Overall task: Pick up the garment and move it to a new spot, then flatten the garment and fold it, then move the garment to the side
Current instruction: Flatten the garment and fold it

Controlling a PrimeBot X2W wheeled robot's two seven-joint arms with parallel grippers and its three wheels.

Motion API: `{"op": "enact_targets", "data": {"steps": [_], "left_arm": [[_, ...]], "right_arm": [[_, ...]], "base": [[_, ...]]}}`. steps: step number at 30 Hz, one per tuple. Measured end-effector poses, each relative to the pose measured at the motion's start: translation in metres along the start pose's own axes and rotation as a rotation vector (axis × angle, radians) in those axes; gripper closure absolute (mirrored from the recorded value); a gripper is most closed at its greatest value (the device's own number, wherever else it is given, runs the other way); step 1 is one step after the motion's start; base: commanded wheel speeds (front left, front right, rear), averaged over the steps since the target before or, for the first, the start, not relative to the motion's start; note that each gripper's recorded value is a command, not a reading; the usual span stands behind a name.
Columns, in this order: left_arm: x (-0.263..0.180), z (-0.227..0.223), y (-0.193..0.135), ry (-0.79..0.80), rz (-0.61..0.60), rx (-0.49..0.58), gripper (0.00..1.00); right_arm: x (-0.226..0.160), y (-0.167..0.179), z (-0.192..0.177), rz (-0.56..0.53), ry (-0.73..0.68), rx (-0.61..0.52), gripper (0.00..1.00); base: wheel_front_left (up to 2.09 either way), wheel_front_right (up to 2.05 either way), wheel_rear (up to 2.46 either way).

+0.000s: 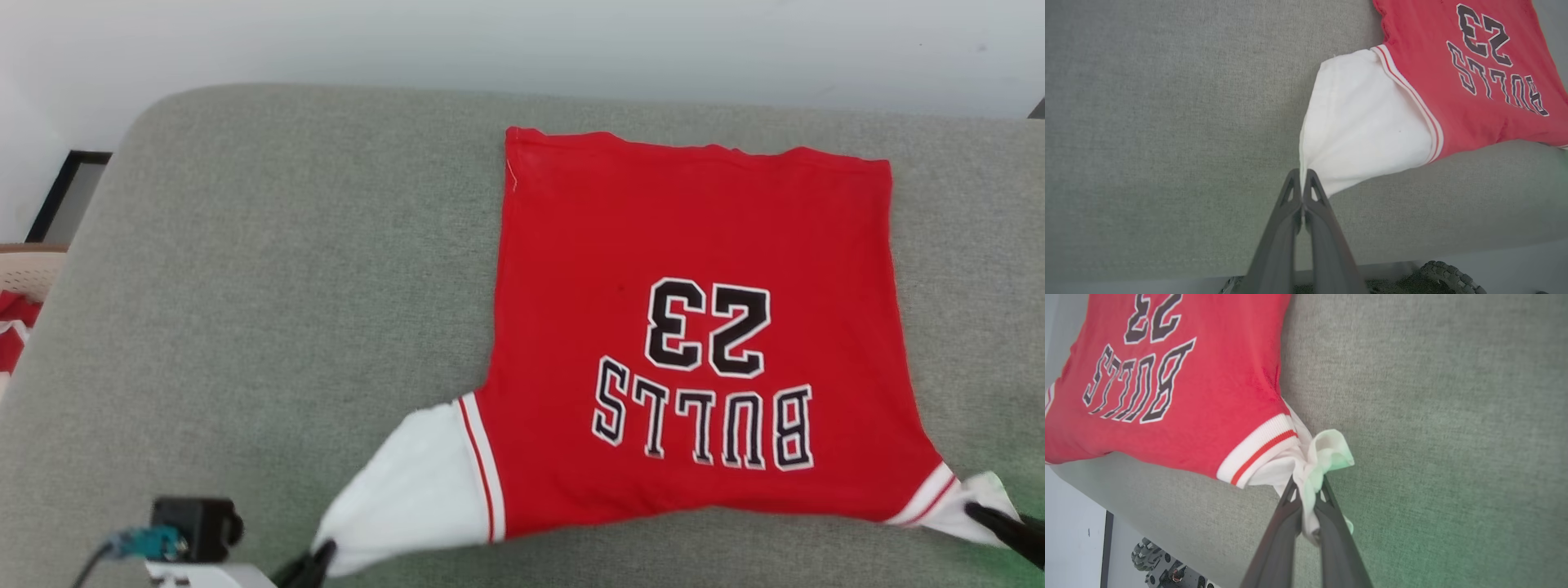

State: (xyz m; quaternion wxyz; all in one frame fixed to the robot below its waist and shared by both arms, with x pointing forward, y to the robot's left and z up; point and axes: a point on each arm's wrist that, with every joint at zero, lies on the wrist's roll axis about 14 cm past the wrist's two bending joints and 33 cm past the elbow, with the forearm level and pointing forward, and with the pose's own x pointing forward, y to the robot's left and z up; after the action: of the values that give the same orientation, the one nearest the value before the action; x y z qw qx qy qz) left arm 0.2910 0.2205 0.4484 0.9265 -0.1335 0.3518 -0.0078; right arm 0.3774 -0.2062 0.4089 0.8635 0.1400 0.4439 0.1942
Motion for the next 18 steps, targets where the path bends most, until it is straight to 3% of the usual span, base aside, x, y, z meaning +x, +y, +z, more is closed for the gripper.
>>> {"op": "enact_targets", "data": {"steps": [7,15,16,18], "left_arm": [[0.002,-0.031,-0.009,0.078,-0.015,-0.041,1.00],[0.011,-0.034,-0.012,0.078,-0.016,-0.038,1.00],[0.012,-0.034,-0.013,0.074,-0.016,-0.034,1.00],[0.014,-0.034,-0.016,0.068,-0.025,-0.042,1.00]], "right_arm": [[0.004,-0.013,-0.008,-0.064,0.018,-0.031,1.00],[0.018,-0.015,-0.003,-0.105,0.038,-0.099,1.00],[0.019,-0.015,-0.001,-0.109,0.032,-0.103,0.98],[0.021,-0.012,0.001,-0.110,0.031,-0.113,0.84]], "base": [[0.00,0.00,0.00],[0.00,0.00,0.00],[0.00,0.00,0.00],[0.00,0.00,0.00]]}}
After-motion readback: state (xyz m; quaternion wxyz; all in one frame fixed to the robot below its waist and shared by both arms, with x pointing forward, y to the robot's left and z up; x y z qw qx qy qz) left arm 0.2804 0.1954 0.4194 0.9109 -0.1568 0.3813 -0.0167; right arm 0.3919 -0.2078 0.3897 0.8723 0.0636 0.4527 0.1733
